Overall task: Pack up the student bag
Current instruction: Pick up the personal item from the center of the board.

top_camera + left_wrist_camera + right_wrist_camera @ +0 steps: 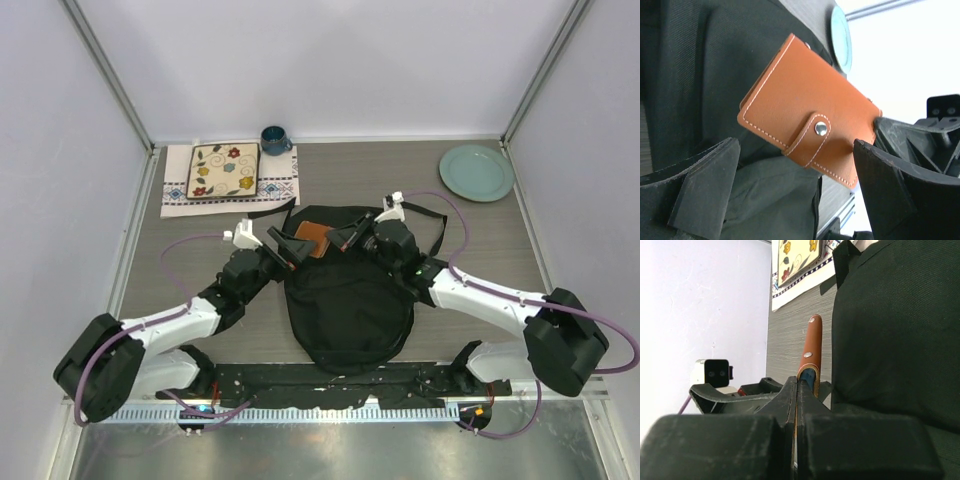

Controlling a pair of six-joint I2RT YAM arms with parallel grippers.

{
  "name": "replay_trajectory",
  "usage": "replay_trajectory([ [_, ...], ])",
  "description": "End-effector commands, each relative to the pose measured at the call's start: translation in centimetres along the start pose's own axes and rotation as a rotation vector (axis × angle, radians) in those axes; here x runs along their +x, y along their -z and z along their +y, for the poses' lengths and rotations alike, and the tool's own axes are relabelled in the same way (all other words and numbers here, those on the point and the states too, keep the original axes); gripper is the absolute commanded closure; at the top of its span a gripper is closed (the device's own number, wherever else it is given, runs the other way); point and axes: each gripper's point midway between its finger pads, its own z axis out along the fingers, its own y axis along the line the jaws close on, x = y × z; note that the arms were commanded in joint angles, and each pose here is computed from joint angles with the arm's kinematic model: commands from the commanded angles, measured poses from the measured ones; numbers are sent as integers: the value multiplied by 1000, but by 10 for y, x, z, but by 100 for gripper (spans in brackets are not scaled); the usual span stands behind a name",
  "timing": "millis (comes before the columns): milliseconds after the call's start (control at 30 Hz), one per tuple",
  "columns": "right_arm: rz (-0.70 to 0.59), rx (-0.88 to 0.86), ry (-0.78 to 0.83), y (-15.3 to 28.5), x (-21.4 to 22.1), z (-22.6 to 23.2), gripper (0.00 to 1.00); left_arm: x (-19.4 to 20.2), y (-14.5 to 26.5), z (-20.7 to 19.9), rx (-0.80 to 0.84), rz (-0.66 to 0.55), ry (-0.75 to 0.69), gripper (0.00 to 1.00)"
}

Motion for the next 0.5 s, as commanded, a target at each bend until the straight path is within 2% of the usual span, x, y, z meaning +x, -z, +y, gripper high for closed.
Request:
replay_trajectory([
  [0,-65,-76,-57,9,-19,23,100,-31,-6,-32,112,-191,62,1],
  [133,-48,-77,-72,13,-14,19,100,-35,-9,-34,114,-231,87,10],
  [233,-40,-84,-83,16,-12,18,100,-39,-12,-37,112,-248,91,25],
  [267,-31,-88,-87,18,-10,18,100,-40,-13,-40,119,-251,91,35],
  [333,-23,-89,-90,19,-8,18,100,-39,-14,-42,123,-243,86,43],
  [367,-24,-89,-87,19,-8,17,100,-39,-15,-44,126,-241,85,54],
  [433,-14,-85,-84,21,-6,15,100,-40,-14,-42,123,-245,86,65],
  [467,-10,-84,-82,22,-5,15,100,-40,-13,-41,122,-246,85,75],
])
